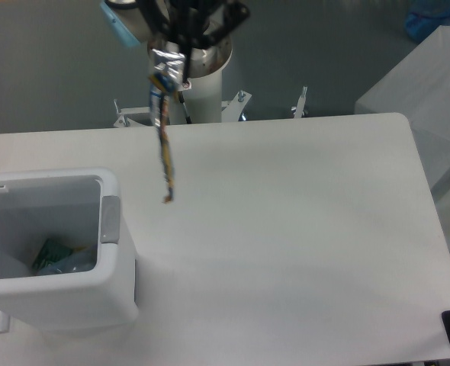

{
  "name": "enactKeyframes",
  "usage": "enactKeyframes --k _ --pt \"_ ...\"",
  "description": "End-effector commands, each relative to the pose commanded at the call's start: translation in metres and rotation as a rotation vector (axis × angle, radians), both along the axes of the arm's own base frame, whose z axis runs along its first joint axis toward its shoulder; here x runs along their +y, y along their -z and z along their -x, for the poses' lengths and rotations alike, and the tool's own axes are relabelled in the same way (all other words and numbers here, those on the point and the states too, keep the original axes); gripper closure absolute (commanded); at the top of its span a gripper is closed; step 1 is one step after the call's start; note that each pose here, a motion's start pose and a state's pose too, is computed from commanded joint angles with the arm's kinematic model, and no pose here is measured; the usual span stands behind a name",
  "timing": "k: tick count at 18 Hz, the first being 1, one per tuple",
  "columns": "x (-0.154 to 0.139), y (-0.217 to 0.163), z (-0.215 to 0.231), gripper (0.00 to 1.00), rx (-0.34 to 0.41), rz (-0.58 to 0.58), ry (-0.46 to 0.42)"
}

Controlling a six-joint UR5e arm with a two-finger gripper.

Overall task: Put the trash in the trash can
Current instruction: 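Carry the dangling wrappers over the white bin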

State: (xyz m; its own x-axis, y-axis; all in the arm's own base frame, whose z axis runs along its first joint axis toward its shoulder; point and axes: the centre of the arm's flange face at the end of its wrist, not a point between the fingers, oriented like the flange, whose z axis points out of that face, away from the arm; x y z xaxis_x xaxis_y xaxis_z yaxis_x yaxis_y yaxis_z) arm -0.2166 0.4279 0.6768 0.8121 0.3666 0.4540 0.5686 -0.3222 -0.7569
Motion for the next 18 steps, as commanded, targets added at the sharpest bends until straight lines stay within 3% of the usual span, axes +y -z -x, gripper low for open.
enactKeyframes --k 6,18 --pt "0.028 0.01 -0.04 1.0 -0.054 0.01 0.09" --pt "0.075 0.072 -0.027 1.0 -0.137 0.099 0.143"
